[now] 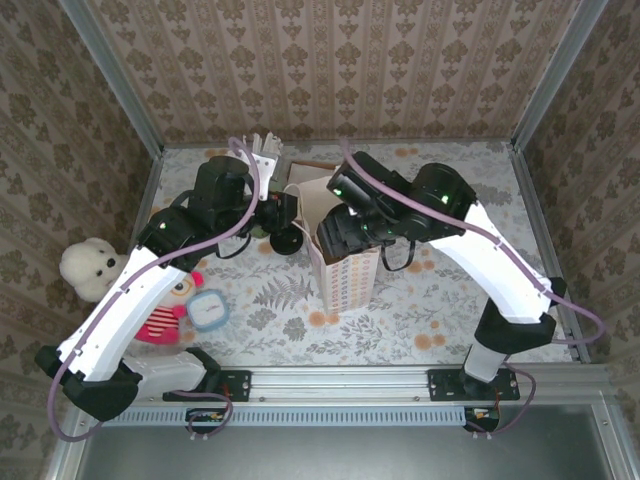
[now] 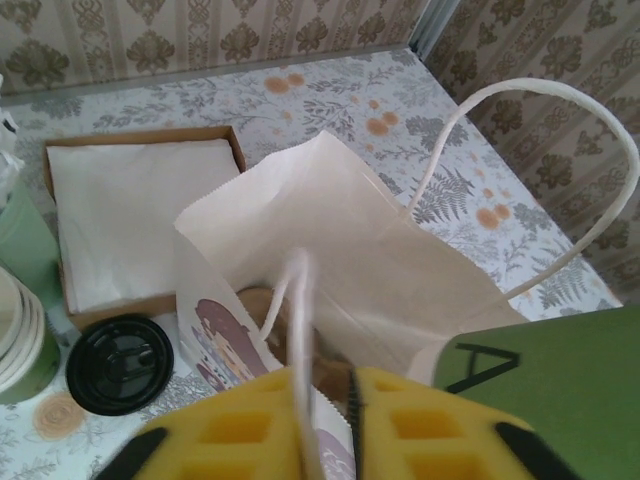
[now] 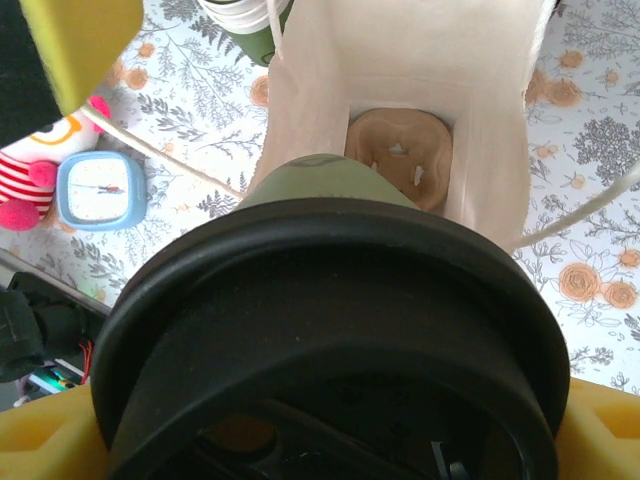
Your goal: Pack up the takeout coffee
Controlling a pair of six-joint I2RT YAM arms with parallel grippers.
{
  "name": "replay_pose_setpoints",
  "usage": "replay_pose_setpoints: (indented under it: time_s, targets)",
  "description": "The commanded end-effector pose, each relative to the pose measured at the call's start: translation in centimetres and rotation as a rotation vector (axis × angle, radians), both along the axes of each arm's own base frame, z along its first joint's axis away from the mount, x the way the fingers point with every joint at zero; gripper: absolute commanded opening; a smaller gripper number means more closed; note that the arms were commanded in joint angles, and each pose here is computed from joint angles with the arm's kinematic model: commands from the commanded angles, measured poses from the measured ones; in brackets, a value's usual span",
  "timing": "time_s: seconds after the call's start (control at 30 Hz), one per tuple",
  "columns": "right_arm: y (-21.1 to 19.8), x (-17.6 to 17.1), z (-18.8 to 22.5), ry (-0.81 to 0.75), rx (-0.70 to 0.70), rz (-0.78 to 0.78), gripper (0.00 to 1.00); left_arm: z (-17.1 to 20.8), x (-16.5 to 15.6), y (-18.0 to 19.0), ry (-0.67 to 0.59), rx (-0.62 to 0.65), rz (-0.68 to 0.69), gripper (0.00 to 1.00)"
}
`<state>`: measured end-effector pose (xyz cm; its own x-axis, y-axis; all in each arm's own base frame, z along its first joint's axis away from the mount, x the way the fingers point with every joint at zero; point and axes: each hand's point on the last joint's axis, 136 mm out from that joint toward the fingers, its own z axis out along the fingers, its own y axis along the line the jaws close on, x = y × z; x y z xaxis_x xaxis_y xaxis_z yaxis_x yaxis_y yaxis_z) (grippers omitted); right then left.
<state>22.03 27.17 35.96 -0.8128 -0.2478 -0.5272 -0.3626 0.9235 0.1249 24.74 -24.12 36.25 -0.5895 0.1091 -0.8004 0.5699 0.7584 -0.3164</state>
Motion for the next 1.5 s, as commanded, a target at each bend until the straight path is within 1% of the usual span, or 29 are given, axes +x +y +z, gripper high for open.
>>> replay_pose_setpoints:
  time_s: [0.0,0.07,0.2,0.27,0.37,0.7,0.8,1.0,1.17,1.23,1.33,1.47]
  targets:
    - [0.5,1.6,0.3,-0.063,-0.005,-0.067,0.66,0.4,-0.5,-0.3,-0.001,-0.013,-0.023,0.09]
    - [0.6,2.4,-0.1,-0.087,-0.032,-0.090,0.66,0.3,-0.5,-0.3,-0.001,-0.014,-0.022,0.06]
    - [2.1,3.0,-1.2,-0.063,-0.016,-0.066,0.67,0.0,-0.5,0.0,0.003,-0.008,-0.009,0.06]
    - [2.2,3.4,-1.8,-0.050,-0.025,-0.072,0.67,0.0,-0.5,0.0,0.005,-0.008,-0.006,0.05]
    - [1.7,3.9,-2.7,-0.032,-0.049,-0.089,0.67,-0.1,-0.5,0.2,0.005,-0.006,0.001,0.00]
    - [-0.5,4.5,-3.5,-0.013,-0.084,-0.133,0.67,-0.2,-0.4,0.4,-0.002,0.003,0.010,0.00]
    - [-0.6,4.4,-4.0,0.005,-0.094,-0.128,0.67,-0.2,-0.6,0.5,0.006,0.003,0.010,0.00]
    - [0.7,4.7,-5.6,0.051,-0.100,-0.106,0.67,-0.3,-0.8,1.0,0.008,-0.010,0.031,0.00]
    - [2.7,5.2,-7.1,0.093,-0.052,-0.072,0.67,0.0,-1.0,1.3,-0.011,-0.024,0.033,0.00]
    - [2.1,5.5,-7.7,0.100,-0.079,-0.086,0.67,-0.2,-1.0,1.7,-0.012,-0.008,0.049,0.00]
    - [0.2,5.9,-8.1,0.096,-0.136,-0.124,0.67,-0.4,-1.3,2.5,-0.019,0.006,0.069,0.00]
    - [-1.0,6.0,-7.8,0.093,-0.145,-0.143,0.67,-1.1,-1.6,3.2,-0.012,0.029,0.078,0.00]
